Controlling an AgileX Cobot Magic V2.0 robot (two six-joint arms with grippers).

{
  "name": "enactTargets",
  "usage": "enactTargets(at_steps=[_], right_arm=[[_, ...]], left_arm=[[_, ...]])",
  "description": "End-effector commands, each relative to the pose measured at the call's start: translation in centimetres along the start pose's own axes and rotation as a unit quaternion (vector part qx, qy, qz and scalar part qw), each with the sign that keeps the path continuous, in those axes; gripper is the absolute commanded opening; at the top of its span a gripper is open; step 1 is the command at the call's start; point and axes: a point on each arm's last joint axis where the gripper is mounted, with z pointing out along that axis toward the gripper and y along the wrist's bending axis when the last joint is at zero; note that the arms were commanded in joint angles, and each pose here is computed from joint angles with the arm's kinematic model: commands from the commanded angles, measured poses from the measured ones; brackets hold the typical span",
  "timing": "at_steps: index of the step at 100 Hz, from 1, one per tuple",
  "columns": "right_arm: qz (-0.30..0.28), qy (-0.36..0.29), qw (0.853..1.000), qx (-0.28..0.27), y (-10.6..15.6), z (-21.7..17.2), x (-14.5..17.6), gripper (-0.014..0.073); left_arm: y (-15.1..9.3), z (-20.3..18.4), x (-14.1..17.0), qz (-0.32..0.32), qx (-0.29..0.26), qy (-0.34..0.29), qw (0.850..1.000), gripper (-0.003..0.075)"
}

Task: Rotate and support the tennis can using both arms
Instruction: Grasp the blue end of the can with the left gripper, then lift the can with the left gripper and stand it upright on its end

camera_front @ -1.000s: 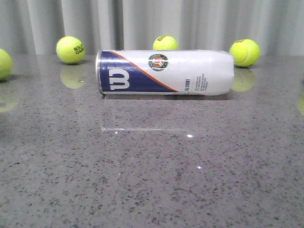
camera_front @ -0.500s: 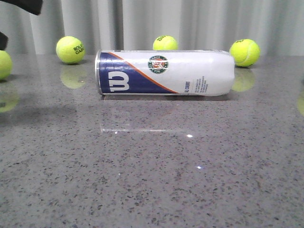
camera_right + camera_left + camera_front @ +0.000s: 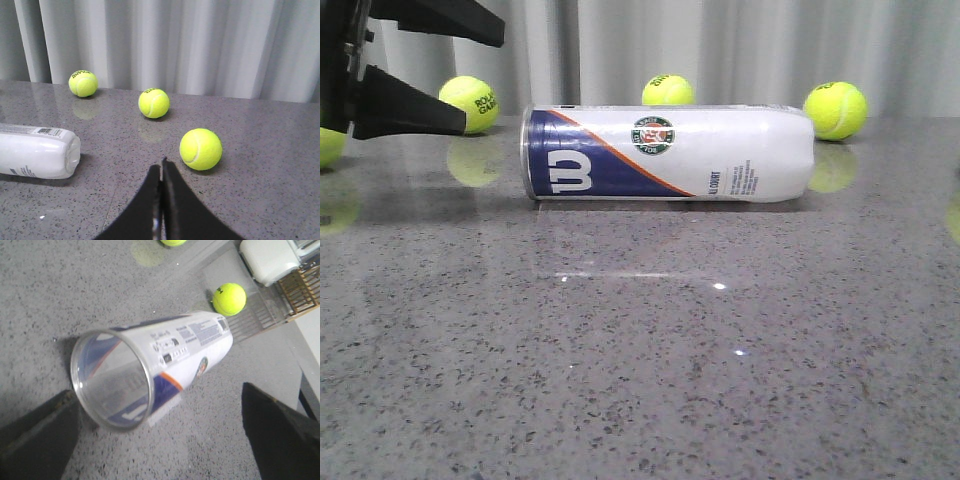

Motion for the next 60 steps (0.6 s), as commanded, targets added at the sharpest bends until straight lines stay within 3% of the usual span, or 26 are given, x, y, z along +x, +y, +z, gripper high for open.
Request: enactTargets(at_steps=[1,46,53,60], right_arm=[[0.001,-0.044,0.999,0.006,-0.1,-0.1,-1.4,-0.0068],[0.001,-0.044,0.999,0.006,-0.1,-0.1,-1.4,-0.0068],[0.001,-0.044,0.999,0.006,-0.1,-0.1,-1.4,-0.0068],[0.001,-0.044,0.999,0.006,-0.1,-0.1,-1.4,-0.0068]], left_arm=[[-1.8,0.3,-1.7,0.016,0.055,-0.019,0.998,0.0618],[-2.5,6.3,-2.2,0.011,0.113,0.019,0.993,0.061],[-2.8,6.5,-2.3,0.016,0.115,0.022,0.993,0.0538],[-2.8,6.5,-2.3,0.016,0.117,0.023,0.993,0.0385]])
